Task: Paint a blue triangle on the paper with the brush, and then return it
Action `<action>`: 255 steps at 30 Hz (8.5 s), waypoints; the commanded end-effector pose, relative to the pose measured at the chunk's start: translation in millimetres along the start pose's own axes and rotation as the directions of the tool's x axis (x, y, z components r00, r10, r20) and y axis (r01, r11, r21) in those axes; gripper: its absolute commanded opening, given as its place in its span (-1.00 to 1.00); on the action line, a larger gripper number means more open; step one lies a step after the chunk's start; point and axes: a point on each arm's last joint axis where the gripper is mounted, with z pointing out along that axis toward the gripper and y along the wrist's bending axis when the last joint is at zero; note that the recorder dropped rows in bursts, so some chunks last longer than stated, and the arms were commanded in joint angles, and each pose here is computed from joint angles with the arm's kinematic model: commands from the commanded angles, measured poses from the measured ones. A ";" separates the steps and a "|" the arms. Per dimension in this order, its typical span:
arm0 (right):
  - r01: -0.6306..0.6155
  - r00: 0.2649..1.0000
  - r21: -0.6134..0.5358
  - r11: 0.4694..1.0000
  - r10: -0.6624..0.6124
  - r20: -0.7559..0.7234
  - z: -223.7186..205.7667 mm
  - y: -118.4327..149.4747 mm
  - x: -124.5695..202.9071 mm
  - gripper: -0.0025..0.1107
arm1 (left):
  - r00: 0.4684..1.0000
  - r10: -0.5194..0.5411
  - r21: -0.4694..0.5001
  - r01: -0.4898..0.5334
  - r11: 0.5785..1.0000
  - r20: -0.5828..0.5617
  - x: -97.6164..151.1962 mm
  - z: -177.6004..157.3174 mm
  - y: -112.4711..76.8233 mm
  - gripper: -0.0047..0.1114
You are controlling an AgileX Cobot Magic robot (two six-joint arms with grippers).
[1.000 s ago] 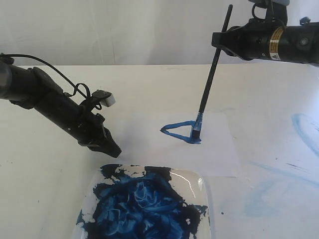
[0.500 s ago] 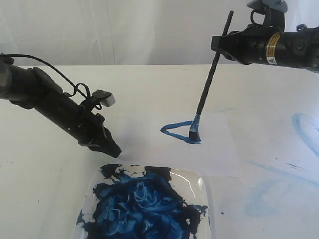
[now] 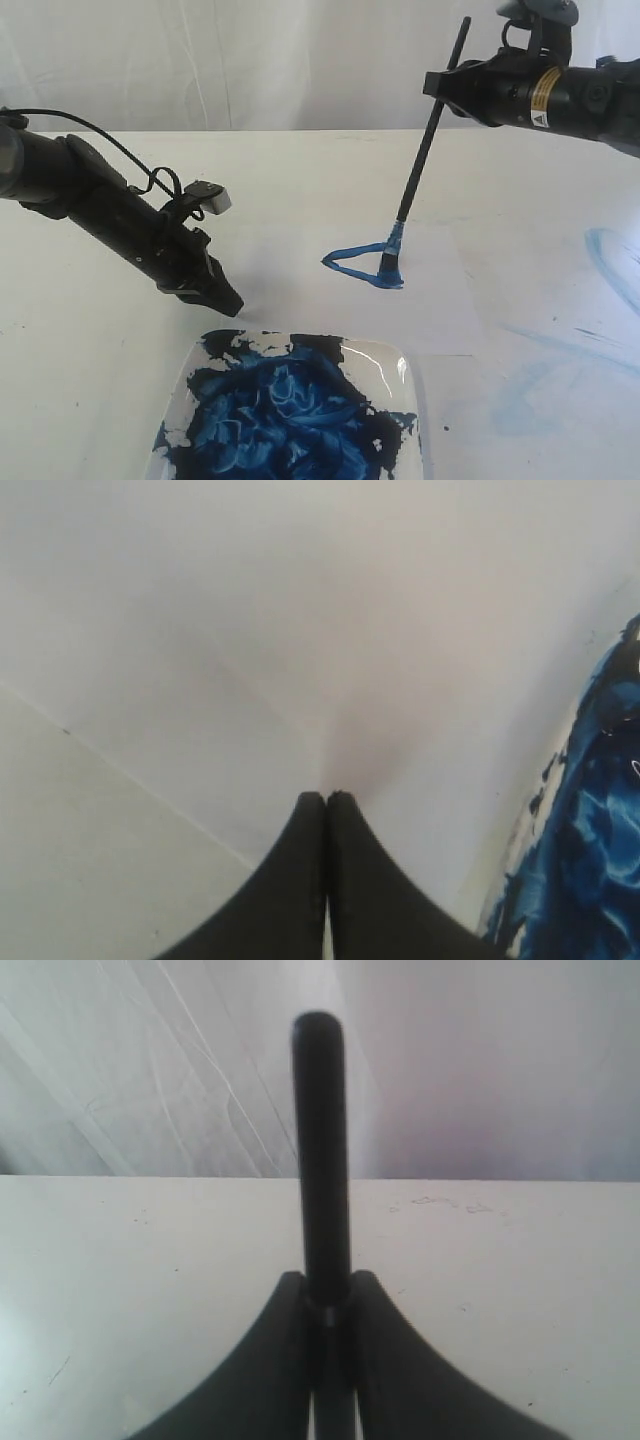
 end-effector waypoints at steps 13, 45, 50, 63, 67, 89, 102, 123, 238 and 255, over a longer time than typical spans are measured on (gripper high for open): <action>0.055 0.997 0.028 0.998 -0.056 0.051 0.7 -2.7 -4.5 -0.96 | 1.000 -0.013 0.023 0.013 1.000 0.005 -0.1 0.8 -3.9 -0.92; 0.097 0.982 0.142 0.985 -0.119 0.150 -47.2 17.7 -48.0 -0.96 | 0.999 0.025 -0.010 -0.025 1.000 0.048 -10.2 -19.6 -12.3 -0.92; 0.110 0.973 0.162 0.981 -0.139 0.182 -85.6 36.3 -54.3 -0.96 | 0.986 0.047 -0.096 -0.032 0.995 0.157 -26.4 -65.0 -27.8 -0.92; -0.022 0.955 0.103 0.994 -0.010 0.298 -168.8 76.8 -42.6 -0.96 | 0.966 0.109 -0.285 -0.039 0.958 0.234 -17.0 -194.6 -97.1 -0.92; -0.075 0.942 0.048 0.996 0.055 0.331 -190.6 88.7 -33.5 -0.96 | 0.953 0.132 -0.350 -0.030 0.936 0.273 1.9 -222.3 -127.0 -0.92; -0.132 0.938 -0.459 0.879 0.260 0.229 -210.4 132.1 -4.8 -0.96 | 0.882 0.170 -0.579 0.133 0.805 0.440 167.4 -235.6 -252.0 -0.92; -0.389 0.903 -0.412 0.824 0.429 0.004 -157.2 110.0 22.4 -0.96 | 0.869 0.139 -0.580 0.190 0.792 0.475 174.0 -212.7 -229.6 -0.92; -0.655 0.741 -0.114 0.747 0.605 -0.292 -85.8 88.7 97.5 -0.96 | 0.865 0.121 -0.551 0.197 0.811 0.487 173.9 -210.4 -230.9 -0.92; -0.736 0.537 0.183 0.651 0.727 -0.428 -38.1 53.6 176.7 -0.82 | 0.857 0.105 -0.520 0.204 0.830 0.504 172.8 -209.3 -233.1 -0.92; -0.690 0.628 0.034 0.723 0.622 -0.467 -57.8 49.1 144.8 -0.05 | 0.858 0.104 -0.519 0.203 0.830 0.503 173.0 -209.2 -233.2 -0.92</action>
